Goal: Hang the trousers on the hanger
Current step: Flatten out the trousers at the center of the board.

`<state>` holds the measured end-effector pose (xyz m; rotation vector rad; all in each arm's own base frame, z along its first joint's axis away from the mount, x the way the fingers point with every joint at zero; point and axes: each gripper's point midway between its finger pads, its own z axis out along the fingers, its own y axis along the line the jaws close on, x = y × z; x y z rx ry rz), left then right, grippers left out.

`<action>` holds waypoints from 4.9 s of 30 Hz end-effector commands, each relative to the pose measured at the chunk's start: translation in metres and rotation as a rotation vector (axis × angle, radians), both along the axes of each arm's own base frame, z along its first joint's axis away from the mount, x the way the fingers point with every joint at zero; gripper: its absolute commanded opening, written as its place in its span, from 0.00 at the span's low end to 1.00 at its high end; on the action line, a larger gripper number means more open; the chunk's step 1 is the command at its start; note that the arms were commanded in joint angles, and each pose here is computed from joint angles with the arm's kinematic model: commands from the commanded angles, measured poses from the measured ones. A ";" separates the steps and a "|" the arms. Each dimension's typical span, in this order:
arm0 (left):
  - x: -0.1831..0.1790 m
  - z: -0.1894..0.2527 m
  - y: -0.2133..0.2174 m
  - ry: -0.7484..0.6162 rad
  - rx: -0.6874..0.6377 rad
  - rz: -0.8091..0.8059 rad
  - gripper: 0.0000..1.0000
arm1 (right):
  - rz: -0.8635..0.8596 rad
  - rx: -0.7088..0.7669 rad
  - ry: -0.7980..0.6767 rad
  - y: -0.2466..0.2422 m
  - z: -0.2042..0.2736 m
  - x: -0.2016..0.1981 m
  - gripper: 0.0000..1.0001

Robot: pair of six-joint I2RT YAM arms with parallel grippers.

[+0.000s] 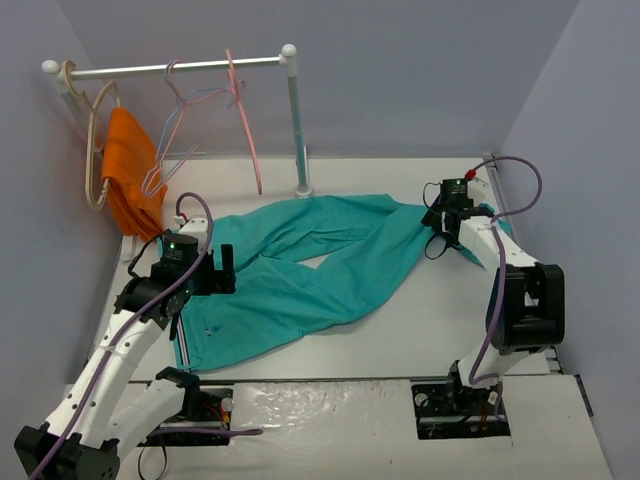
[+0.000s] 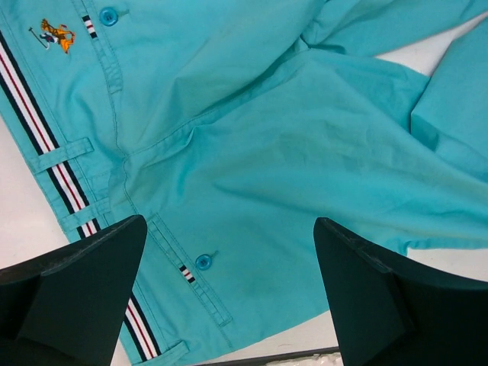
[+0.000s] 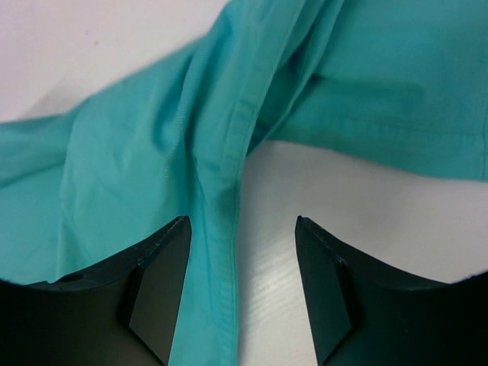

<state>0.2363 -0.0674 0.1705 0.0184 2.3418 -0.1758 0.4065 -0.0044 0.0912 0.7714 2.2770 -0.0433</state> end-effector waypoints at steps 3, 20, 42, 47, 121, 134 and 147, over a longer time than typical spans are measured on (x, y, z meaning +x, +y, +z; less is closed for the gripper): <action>0.013 0.019 -0.004 -0.102 0.000 -0.042 0.93 | -0.081 0.013 -0.129 -0.011 0.024 0.052 0.53; 0.014 0.015 -0.001 -0.082 0.018 -0.036 0.93 | -0.147 -0.022 -0.116 -0.029 0.013 0.071 0.12; 0.011 0.019 0.000 -0.091 0.013 -0.021 0.93 | -0.217 -0.020 -0.297 -0.040 0.119 -0.147 0.25; 0.004 0.021 -0.018 -0.048 -0.053 -0.074 0.93 | -0.204 -0.018 -0.269 -0.039 0.115 -0.187 0.55; -0.008 0.071 -0.048 -0.014 -0.197 -0.007 0.88 | 0.976 -0.008 -0.131 0.364 0.054 -0.152 0.59; 0.011 0.011 -0.205 0.065 -0.183 -0.329 0.87 | 0.516 0.040 0.012 0.173 -0.001 -0.140 0.58; 0.000 -0.116 -0.274 0.279 0.009 -0.541 0.87 | 0.327 0.104 0.135 0.110 -0.057 -0.126 0.57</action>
